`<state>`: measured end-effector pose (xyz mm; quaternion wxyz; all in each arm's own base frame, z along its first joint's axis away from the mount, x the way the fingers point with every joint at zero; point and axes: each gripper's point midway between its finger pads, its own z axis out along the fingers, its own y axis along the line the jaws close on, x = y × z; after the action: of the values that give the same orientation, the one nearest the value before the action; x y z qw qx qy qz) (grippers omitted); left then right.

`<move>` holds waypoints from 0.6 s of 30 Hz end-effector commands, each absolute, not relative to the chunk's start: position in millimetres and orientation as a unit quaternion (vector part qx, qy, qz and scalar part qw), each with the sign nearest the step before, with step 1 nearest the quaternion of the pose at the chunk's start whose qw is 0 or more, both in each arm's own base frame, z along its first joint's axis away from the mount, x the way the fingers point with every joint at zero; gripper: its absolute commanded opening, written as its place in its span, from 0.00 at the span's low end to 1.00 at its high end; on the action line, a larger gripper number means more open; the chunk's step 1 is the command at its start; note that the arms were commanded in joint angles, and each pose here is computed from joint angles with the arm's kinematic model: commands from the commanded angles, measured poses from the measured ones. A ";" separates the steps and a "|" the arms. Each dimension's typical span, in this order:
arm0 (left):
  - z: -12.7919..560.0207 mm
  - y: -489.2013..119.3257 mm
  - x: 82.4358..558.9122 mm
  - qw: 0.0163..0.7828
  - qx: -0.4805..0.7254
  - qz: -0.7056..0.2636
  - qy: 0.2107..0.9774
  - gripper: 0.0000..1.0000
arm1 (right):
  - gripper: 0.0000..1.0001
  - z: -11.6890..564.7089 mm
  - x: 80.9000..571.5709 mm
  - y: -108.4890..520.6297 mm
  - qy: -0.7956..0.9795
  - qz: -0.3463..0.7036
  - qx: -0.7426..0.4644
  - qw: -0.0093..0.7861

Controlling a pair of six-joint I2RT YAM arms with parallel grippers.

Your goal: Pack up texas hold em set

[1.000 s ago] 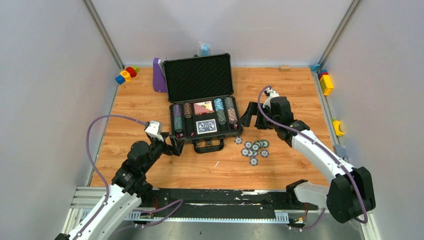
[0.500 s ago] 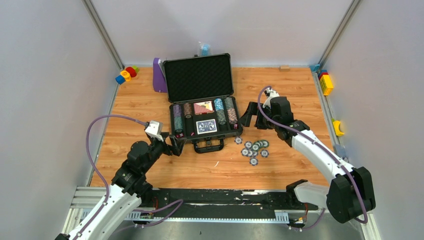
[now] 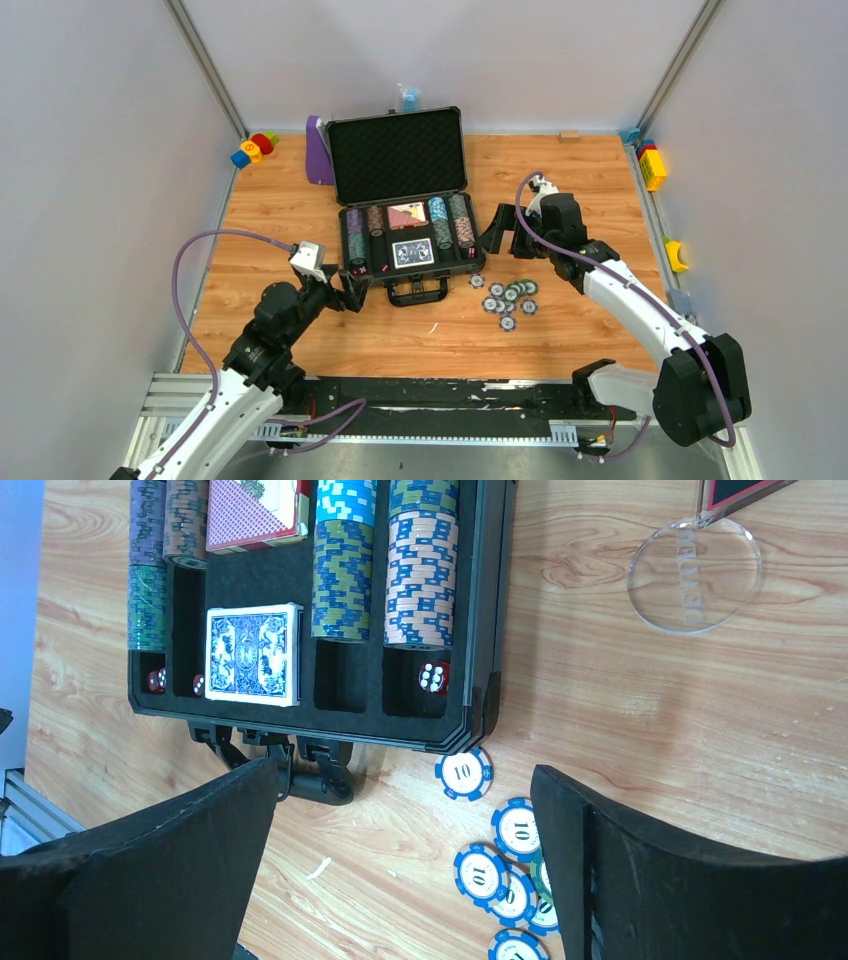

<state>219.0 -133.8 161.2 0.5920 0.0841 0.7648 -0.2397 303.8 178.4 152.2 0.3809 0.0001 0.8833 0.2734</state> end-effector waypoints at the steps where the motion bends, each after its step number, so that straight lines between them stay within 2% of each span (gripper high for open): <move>1: 166.6 -133.8 220.4 0.602 0.081 -0.242 0.757 1.00 | 1.00 167.0 308.6 180.7 0.868 0.291 0.002 0.403; 18: 165.9 -134.8 221.2 0.600 0.083 -0.243 0.758 1.00 | 1.00 166.2 320.0 194.5 0.866 0.317 -0.010 0.387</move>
<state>219.2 -133.9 160.2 0.5904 0.0840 0.7662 -0.2393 306.1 183.8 139.3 0.3577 -0.0040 0.8889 0.2862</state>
